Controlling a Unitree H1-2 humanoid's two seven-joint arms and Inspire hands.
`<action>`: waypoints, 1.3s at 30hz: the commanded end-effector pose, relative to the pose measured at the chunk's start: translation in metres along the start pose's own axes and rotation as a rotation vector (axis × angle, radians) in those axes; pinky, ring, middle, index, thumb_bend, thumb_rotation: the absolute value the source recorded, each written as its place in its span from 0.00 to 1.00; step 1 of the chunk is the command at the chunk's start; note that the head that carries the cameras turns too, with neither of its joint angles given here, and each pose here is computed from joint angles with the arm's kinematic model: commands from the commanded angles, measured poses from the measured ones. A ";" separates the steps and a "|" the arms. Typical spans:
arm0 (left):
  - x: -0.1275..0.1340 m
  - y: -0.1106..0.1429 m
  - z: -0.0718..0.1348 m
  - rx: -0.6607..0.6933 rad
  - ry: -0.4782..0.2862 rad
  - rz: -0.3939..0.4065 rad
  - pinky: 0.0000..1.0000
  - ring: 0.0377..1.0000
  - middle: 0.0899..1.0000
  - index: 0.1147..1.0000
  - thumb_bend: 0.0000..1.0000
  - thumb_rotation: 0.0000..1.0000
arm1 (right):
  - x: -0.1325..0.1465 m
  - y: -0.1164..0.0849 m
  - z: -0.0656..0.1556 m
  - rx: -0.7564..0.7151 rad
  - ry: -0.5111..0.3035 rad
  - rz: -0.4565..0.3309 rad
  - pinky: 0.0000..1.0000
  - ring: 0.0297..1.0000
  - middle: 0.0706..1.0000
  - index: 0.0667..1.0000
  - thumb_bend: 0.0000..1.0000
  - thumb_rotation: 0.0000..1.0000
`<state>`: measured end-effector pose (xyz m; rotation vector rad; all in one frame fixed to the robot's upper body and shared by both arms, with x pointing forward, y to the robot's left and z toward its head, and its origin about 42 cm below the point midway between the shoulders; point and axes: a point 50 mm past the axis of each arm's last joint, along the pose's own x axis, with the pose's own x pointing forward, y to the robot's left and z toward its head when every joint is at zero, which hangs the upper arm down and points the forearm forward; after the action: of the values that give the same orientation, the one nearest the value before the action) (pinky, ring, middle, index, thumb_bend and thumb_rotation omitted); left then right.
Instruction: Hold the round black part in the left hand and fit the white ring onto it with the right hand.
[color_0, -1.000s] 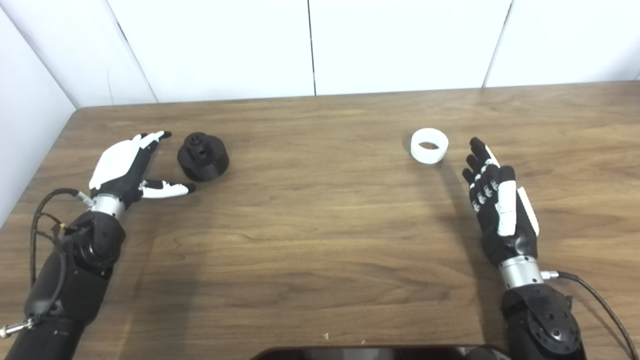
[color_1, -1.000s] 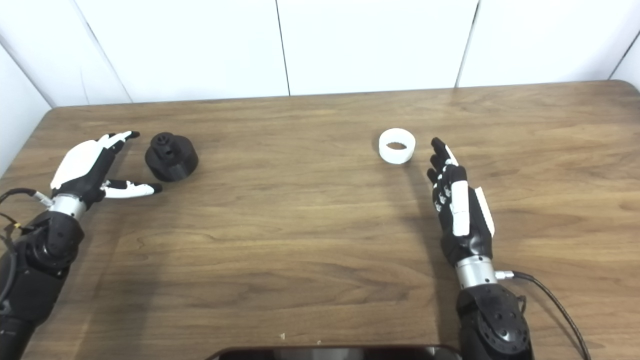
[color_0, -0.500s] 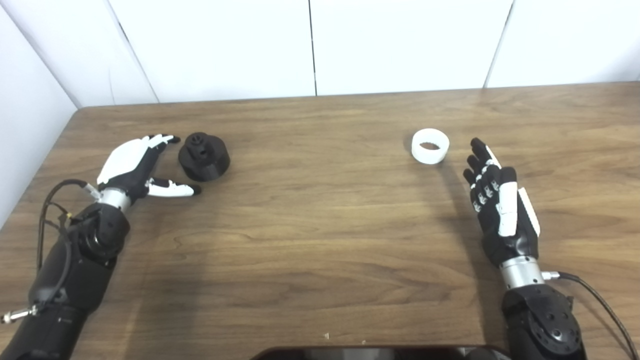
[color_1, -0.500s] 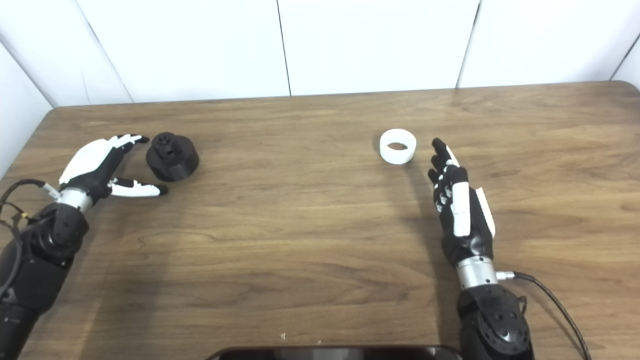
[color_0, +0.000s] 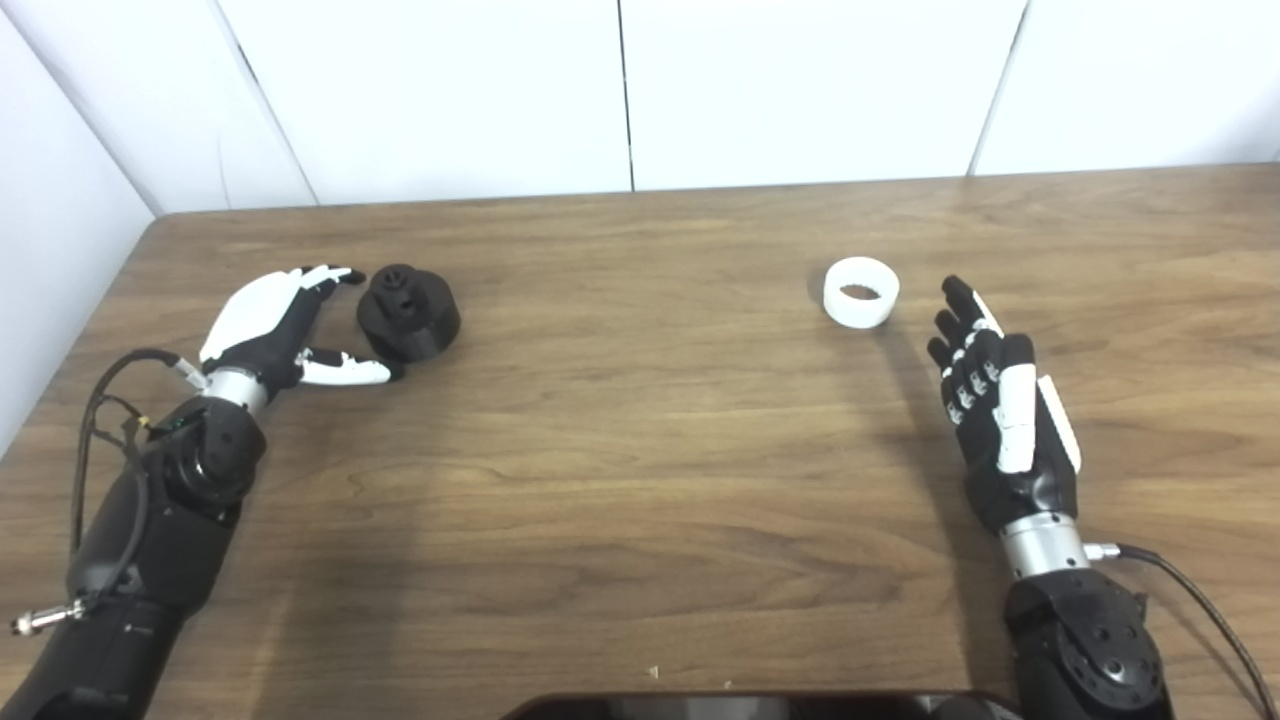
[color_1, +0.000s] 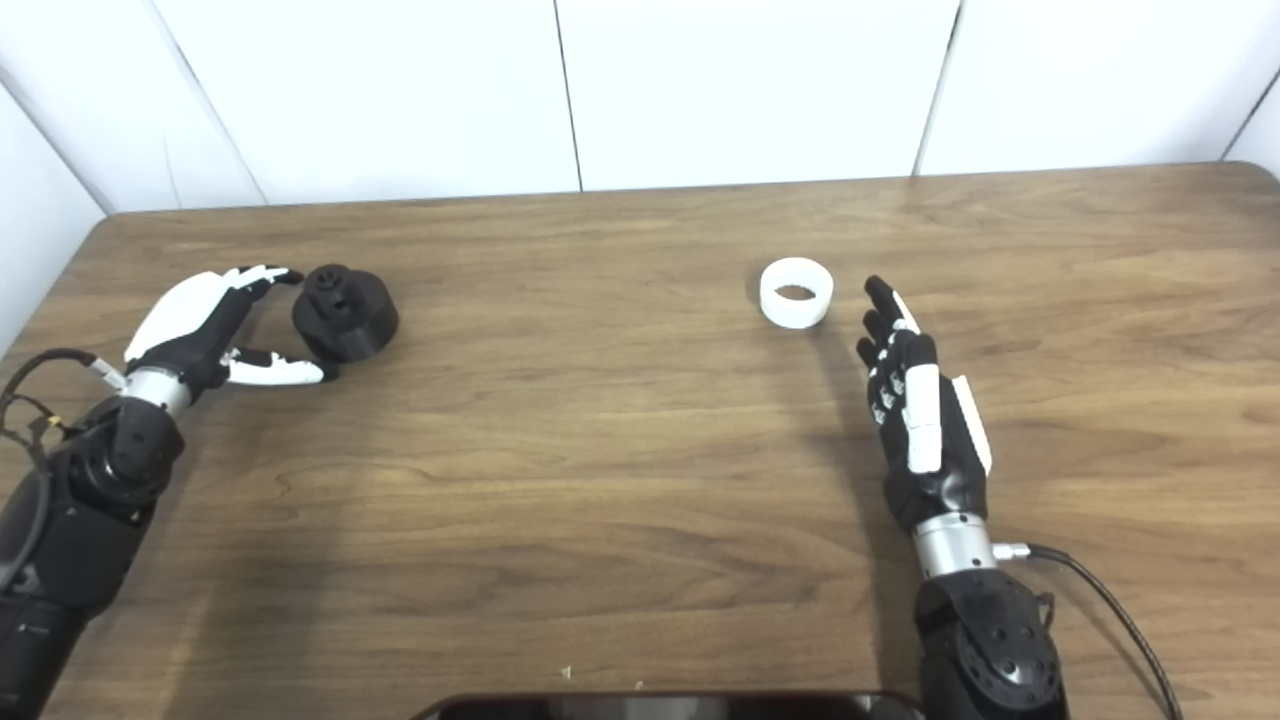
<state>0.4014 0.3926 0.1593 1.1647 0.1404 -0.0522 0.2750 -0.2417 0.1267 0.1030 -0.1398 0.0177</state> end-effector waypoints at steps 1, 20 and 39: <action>0.016 0.036 0.013 0.022 -0.054 0.095 0.94 1.00 0.95 0.84 0.98 0.35 | -0.025 -0.005 -0.030 0.013 0.093 -0.028 1.00 1.00 1.00 0.94 0.67 1.00; 0.030 0.036 0.030 0.038 -0.085 0.035 0.95 1.00 0.96 0.87 1.00 0.42 | -0.031 -0.006 -0.033 0.019 0.095 -0.048 1.00 1.00 1.00 0.93 0.66 1.00; 0.027 0.033 0.037 0.020 -0.102 0.029 0.92 1.00 0.93 0.75 0.92 0.28 | -0.033 -0.006 -0.034 0.016 0.101 -0.049 1.00 1.00 1.00 0.93 0.67 1.00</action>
<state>0.4218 0.3695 0.1681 1.1669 0.1282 -0.1359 0.2726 -0.2425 0.1273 0.1027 -0.1617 0.0066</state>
